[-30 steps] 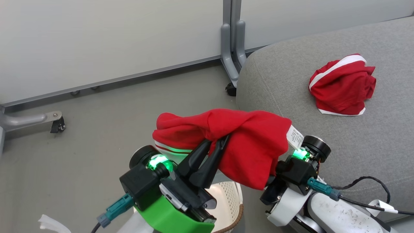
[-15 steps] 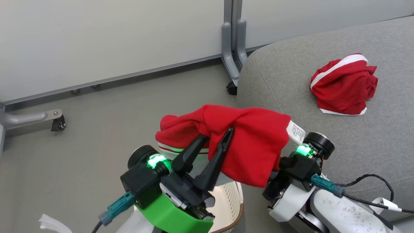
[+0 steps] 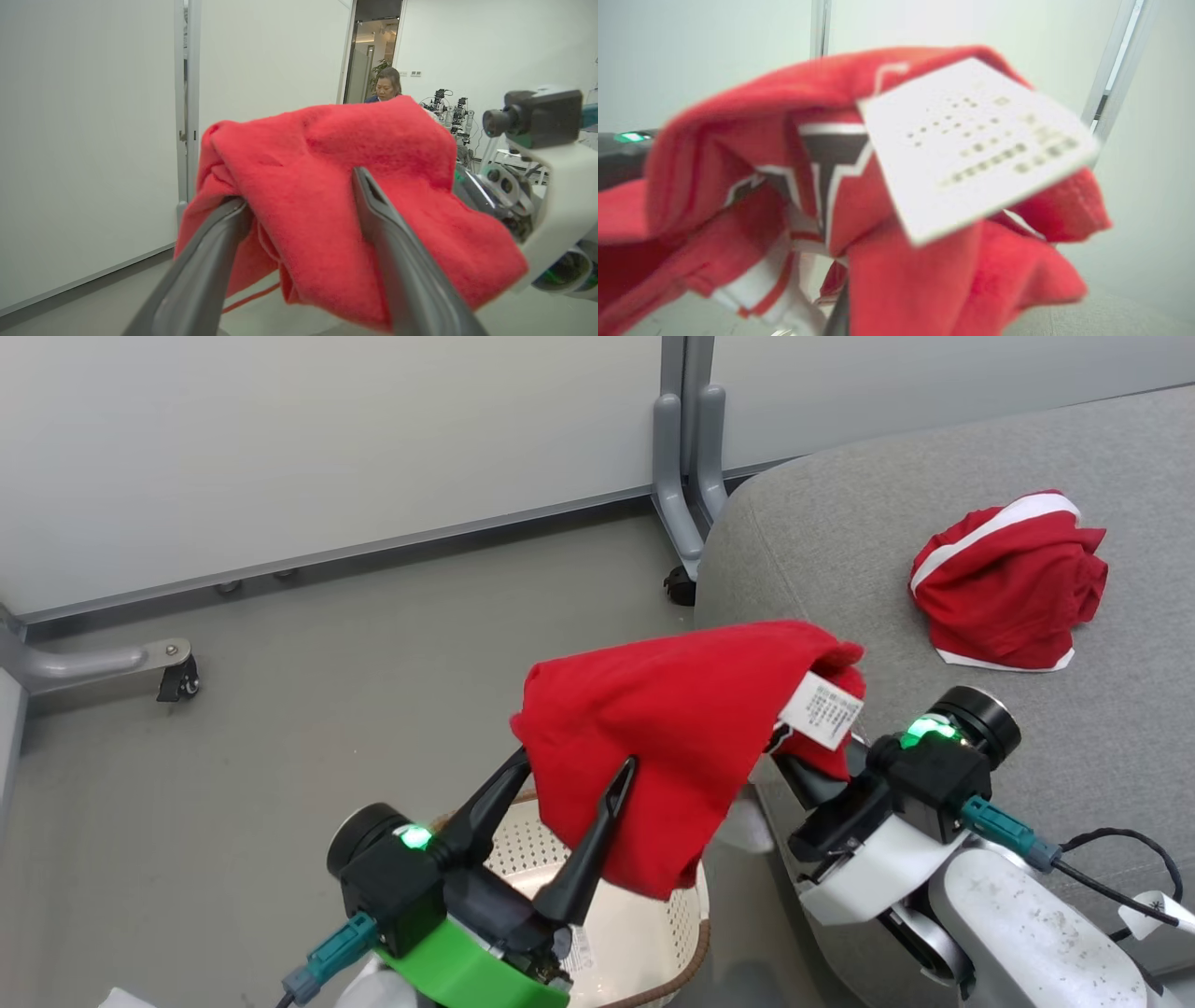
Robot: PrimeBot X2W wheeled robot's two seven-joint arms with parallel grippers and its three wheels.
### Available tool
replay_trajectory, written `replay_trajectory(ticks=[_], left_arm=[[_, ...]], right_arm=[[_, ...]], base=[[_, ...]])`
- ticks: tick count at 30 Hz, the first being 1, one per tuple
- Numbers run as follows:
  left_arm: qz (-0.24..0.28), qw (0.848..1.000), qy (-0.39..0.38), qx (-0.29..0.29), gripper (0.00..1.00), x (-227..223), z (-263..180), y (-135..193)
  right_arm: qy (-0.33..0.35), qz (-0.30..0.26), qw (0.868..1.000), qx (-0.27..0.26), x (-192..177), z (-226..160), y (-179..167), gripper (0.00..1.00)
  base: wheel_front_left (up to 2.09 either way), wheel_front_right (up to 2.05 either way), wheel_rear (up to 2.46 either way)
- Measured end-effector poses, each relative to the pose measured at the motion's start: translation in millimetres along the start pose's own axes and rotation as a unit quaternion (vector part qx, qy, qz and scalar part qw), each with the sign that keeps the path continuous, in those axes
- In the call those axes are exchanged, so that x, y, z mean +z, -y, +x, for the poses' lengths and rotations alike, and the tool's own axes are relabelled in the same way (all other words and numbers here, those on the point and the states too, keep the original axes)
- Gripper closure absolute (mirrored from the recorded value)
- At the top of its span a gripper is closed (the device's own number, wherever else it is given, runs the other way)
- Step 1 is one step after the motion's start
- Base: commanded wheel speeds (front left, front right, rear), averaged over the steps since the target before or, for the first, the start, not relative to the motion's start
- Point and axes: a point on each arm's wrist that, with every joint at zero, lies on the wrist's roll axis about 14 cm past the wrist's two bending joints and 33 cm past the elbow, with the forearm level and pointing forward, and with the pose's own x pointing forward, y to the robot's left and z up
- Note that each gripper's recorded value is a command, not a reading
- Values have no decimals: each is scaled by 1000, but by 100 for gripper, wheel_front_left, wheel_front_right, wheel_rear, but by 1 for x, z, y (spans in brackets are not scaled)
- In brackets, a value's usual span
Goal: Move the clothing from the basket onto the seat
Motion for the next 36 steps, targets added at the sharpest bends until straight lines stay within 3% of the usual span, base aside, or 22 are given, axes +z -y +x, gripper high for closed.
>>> replay_trajectory(ticks=[7,14,17,22,31,36], left_arm=[[0,997,-30,71,0,-19,-26,-31],[22,979,-57,195,0,-34,-69,-86],[30,969,-67,237,0,-38,-87,-103],[25,934,-83,347,0,-49,-138,-141],[29,908,-111,404,0,-61,-177,-154],[19,905,-109,411,0,-62,-182,-153]], right_arm=[[16,0,999,-31,7,2,16,100],[27,2,996,-84,12,-7,42,100],[29,0,995,-99,13,-11,49,100],[30,-8,992,-125,14,-19,62,100],[39,-5,983,-178,17,-34,86,100],[41,1,980,-193,17,-38,89,100]], base=[[0,0,0],[0,0,0],[0,0,0],[0,0,0],[0,0,0],[0,0,0]])
